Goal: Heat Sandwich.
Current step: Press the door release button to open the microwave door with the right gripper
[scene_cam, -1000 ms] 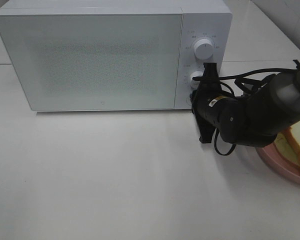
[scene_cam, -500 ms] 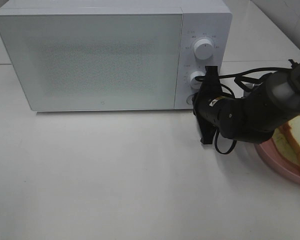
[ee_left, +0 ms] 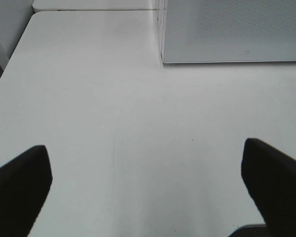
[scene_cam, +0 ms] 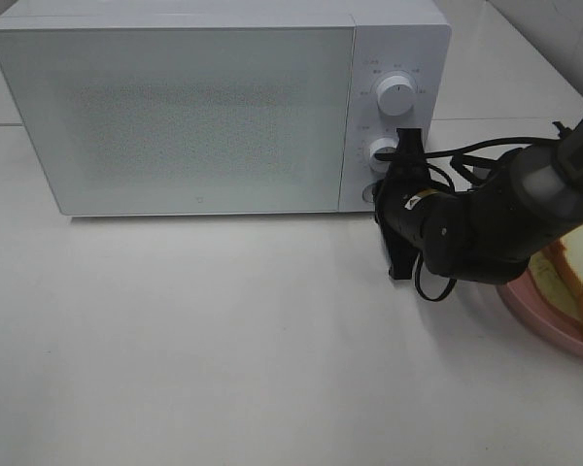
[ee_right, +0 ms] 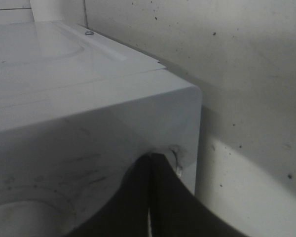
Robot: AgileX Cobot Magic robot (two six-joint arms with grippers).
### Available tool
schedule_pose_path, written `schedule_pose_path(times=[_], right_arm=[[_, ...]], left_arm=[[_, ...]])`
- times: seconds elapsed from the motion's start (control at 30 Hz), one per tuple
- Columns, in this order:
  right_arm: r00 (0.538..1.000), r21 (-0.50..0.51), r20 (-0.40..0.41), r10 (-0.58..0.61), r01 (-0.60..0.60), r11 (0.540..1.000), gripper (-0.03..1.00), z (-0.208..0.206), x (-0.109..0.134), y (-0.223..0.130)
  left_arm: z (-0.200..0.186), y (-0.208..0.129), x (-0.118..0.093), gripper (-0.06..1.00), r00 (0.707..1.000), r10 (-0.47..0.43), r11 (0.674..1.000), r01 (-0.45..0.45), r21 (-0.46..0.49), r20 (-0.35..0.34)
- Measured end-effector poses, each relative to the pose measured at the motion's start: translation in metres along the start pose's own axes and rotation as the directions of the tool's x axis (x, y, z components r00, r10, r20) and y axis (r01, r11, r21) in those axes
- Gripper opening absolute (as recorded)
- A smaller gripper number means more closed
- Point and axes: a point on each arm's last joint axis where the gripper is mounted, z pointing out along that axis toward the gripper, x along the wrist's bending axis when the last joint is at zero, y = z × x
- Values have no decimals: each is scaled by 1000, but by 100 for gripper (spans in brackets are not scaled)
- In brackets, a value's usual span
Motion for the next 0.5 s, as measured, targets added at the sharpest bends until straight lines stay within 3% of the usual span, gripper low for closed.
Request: schedule_pose_path(times=[0.5], right_arm=[[999,-26,-34,-32,32,999,1,15,-2,-10]], left_arm=[[0,0,0,99,1000,0,1000,0,0,0]])
